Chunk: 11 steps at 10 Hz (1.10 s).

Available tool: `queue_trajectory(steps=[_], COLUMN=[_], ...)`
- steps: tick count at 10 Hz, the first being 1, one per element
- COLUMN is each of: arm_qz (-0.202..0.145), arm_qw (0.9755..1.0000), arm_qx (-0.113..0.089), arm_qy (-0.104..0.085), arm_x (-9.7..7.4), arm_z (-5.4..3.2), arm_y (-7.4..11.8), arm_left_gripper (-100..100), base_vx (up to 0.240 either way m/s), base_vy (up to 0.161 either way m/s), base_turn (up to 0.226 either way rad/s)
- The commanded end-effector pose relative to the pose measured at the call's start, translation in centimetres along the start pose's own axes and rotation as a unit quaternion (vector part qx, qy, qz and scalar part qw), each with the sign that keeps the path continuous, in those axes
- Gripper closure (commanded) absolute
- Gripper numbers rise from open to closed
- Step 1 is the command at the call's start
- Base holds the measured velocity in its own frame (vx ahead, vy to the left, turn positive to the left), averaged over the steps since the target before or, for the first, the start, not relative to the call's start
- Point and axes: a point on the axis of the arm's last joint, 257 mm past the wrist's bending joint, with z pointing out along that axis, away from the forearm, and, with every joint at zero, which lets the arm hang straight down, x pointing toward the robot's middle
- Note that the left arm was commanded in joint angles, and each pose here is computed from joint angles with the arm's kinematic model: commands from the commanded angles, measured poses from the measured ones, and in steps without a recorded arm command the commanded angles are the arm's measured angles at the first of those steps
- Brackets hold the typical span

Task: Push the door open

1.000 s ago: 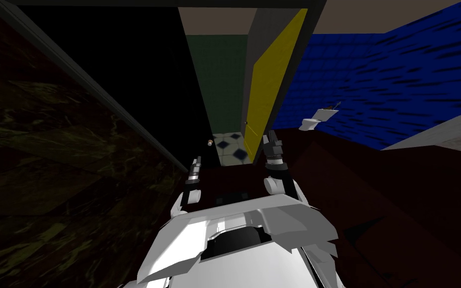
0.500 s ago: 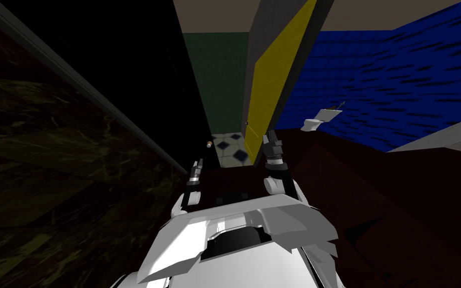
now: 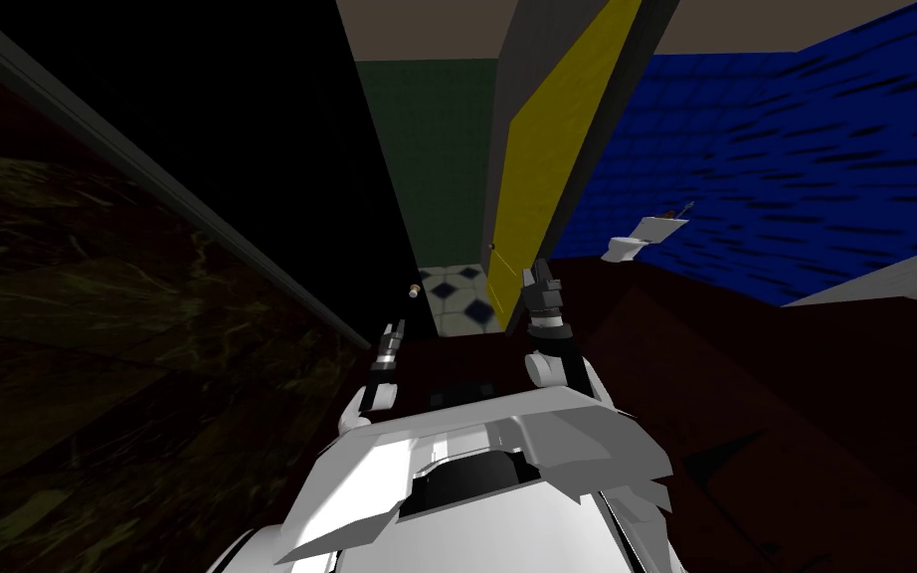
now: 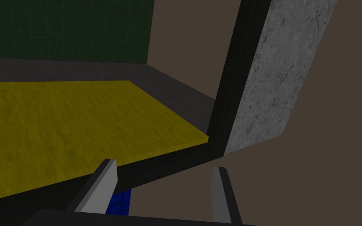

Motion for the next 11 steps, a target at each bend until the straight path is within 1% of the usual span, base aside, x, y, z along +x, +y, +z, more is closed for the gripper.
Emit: queue_trajectory(steps=[1,4,7,9,10,11], arm_qz=[0.014,0.047,0.081,0.101,0.122,0.132], arm_qw=[0.9999,0.9985,0.9957,0.9933,0.9903,0.9886], arm_qx=[-0.003,-0.009,-0.014,-0.017,-0.020,-0.022], arm_qy=[0.008,0.025,0.043,0.053,0.063,0.068], arm_x=[0.6,1.7,2.7,3.2,3.6,3.8], arm_z=[-0.37,-1.05,-1.80,-2.27,-2.77,-3.03], arm_y=[0.7,2.2,3.7,4.7,5.6,6.1], arm_left_gripper=[-100,-100,-100,-100,-100,-100], base_vx=[0.050,0.087,0.095,0.092,0.140,0.138], base_vy=[-0.021,-0.032,-0.033,-0.029,-0.047,-0.038], base_turn=[0.007,0.015,0.015,0.013,0.022,0.019])
